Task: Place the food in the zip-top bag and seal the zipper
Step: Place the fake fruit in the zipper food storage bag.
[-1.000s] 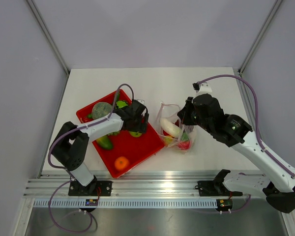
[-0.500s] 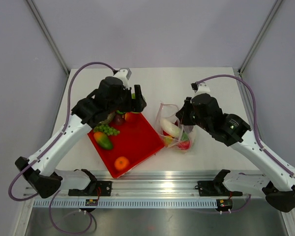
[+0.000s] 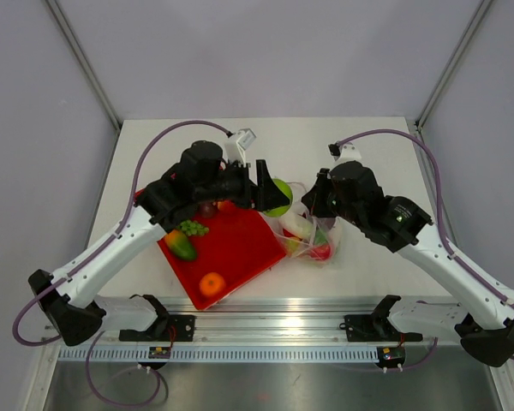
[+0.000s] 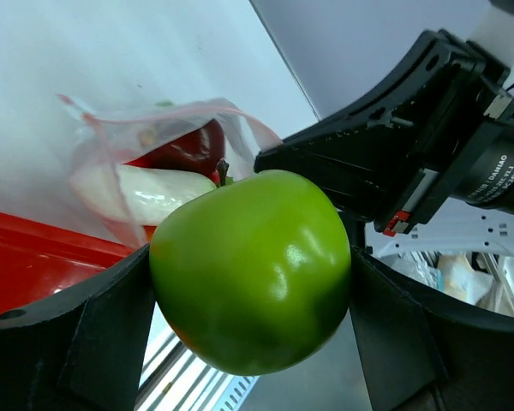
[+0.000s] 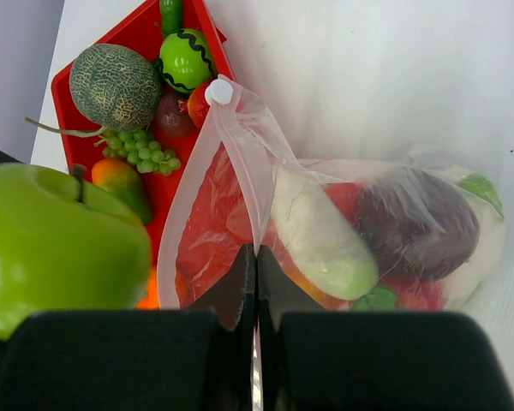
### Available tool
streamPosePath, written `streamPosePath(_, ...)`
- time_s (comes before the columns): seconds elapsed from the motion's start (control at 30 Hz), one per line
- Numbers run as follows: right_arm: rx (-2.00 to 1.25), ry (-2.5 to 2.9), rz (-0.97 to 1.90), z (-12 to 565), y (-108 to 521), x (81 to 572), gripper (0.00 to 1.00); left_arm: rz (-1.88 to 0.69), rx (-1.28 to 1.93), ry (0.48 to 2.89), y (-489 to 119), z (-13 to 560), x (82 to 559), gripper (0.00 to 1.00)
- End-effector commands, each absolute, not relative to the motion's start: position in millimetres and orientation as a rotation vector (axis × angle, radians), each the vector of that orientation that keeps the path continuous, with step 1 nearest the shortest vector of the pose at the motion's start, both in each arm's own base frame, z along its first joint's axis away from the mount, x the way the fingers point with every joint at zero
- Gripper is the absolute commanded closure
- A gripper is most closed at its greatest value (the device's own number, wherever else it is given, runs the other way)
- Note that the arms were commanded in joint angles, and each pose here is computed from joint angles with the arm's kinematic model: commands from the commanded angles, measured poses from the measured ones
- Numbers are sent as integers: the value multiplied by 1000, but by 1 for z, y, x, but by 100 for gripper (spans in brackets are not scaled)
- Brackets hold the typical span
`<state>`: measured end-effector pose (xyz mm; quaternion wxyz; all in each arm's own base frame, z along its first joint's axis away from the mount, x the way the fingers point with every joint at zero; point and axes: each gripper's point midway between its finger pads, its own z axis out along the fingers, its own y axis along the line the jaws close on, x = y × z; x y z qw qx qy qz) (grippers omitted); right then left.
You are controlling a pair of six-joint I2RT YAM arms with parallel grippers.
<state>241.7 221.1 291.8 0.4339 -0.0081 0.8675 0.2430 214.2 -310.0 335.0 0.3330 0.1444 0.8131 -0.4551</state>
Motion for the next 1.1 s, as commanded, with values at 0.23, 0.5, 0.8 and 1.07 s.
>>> streamPosePath(0.23,26,2071,686,323,222,242,100,-1293,439,2163,-352,304,214,39)
streamPosePath(0.5,52,2047,668,326,214,242,100,-1247,476,2193,-351,304,216,1)
streamPosePath(0.8,49,2052,668,324,214,241,100,-1149,485,2069,-321,358,206,17)
streamPosePath(1.07,33,2069,664,322,213,237,100,-872,434,2232,-298,303,226,22)
